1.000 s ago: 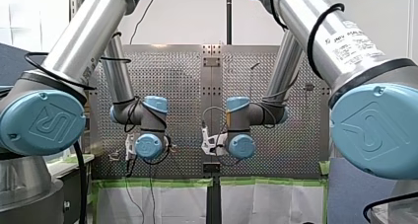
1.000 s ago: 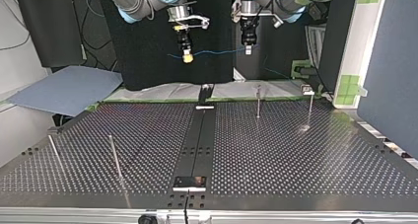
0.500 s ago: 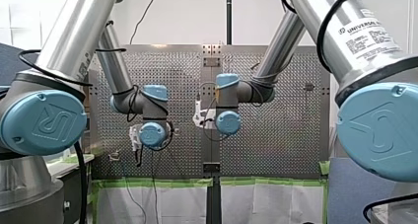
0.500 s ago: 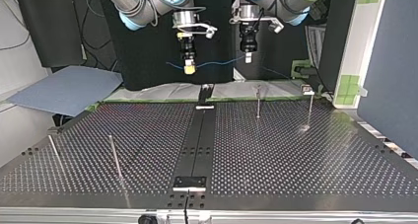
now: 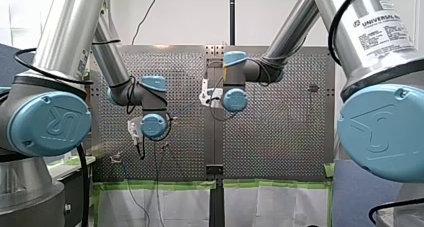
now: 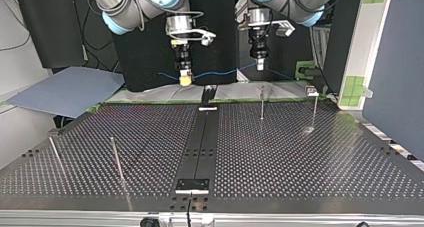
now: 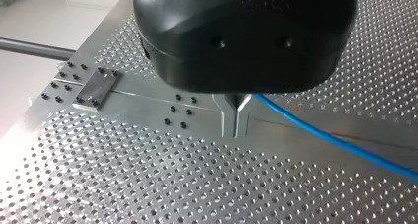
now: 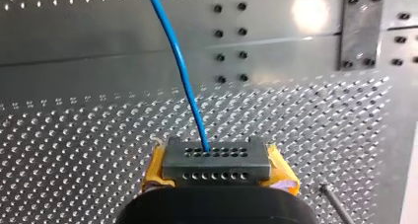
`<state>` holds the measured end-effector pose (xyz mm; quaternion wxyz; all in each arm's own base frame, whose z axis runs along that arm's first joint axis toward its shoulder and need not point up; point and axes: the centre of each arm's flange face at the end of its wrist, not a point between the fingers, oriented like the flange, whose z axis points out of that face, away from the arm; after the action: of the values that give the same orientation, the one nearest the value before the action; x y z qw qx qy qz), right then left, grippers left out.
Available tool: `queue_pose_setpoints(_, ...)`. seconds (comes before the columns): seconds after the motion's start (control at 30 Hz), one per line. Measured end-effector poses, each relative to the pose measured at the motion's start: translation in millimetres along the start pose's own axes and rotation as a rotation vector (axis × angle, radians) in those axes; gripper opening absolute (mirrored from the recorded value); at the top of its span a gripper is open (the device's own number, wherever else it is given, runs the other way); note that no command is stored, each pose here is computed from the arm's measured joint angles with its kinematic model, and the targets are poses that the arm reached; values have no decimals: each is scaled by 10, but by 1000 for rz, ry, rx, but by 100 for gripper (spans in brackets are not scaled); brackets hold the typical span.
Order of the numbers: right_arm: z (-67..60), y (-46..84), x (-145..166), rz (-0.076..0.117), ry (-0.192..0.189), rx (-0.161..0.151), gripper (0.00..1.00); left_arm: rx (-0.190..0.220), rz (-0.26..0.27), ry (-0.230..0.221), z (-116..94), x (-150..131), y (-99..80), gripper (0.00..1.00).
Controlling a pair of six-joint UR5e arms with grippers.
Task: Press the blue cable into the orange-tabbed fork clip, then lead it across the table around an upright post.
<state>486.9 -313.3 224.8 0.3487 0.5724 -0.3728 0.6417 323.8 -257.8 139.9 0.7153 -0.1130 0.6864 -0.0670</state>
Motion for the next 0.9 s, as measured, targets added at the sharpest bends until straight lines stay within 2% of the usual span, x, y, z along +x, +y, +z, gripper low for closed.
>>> queue_pose_setpoints(0.2,-74,-4,-174,-25,-76,10,0,-16,37,19,-26,124,100,0)
queue_pose_setpoints(0.33,-82,-12,-338,-32,-106,21,0,-31,42,28,-35,243,186,0)
queue_pose_setpoints(0.5,-61,-36,-523,-27,-116,46,0,-46,17,28,9,373,273,0)
queue_pose_setpoints(0.67,-34,-41,-715,-18,-118,58,0,-55,-3,25,92,498,372,0)
queue_pose_setpoints(0.9,8,-58,-960,1,-117,79,0,-58,0,28,212,646,539,0)
